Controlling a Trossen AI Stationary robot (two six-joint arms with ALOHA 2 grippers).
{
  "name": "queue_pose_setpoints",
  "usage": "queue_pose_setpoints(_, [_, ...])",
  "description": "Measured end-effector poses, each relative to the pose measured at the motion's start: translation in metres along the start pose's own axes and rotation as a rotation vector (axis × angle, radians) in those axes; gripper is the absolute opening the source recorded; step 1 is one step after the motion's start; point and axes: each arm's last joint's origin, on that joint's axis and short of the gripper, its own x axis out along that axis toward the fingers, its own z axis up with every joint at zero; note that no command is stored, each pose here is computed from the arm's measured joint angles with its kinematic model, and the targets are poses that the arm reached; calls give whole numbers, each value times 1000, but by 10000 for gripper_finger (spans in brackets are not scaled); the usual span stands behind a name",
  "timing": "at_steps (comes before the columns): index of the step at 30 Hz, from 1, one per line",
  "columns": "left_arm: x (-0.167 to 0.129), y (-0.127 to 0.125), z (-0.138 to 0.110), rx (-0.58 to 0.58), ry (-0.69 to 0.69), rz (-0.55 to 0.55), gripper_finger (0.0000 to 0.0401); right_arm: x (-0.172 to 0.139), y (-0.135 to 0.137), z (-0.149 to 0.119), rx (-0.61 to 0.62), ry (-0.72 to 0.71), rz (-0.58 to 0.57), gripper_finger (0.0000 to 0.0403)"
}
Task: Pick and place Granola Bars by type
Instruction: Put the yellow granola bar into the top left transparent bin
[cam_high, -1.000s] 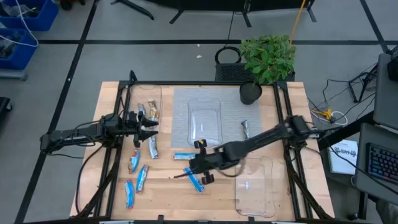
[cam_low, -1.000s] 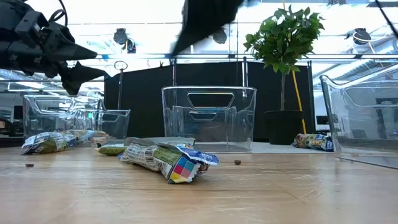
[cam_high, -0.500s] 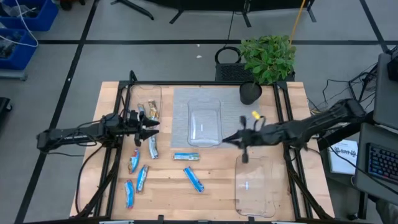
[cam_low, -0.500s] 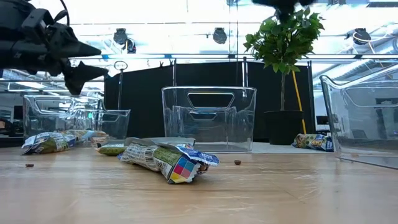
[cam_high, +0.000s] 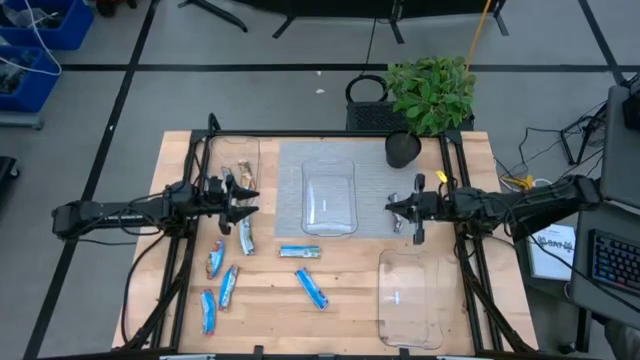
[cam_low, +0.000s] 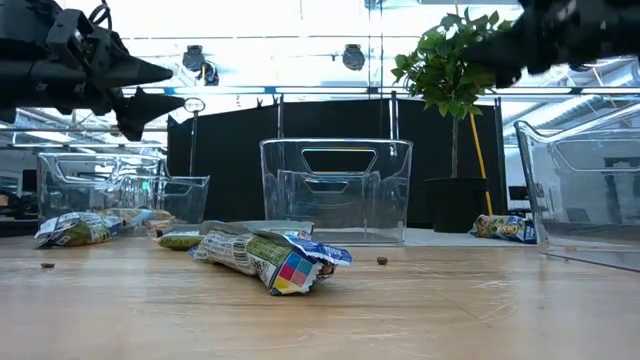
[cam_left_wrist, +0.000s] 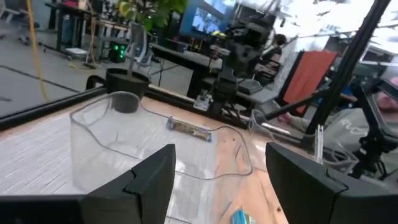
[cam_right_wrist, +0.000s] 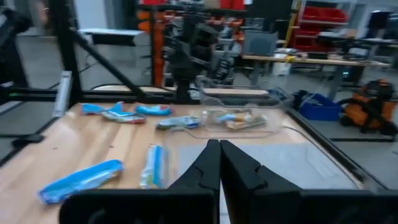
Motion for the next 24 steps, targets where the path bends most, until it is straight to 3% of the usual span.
queue_pose_setpoints(5, [8,-4,3,20,34,6,253,-8,-8,-21,9,-22,-10,0])
queue_pose_setpoints(13, [37,-15,19,118,161,60,253,-17,-16,-30,5,-58,20,0])
queue_pose_setpoints(24, [83,-35,14,210,604,41,253,-21,-23,-51,-4,-35,-37,0])
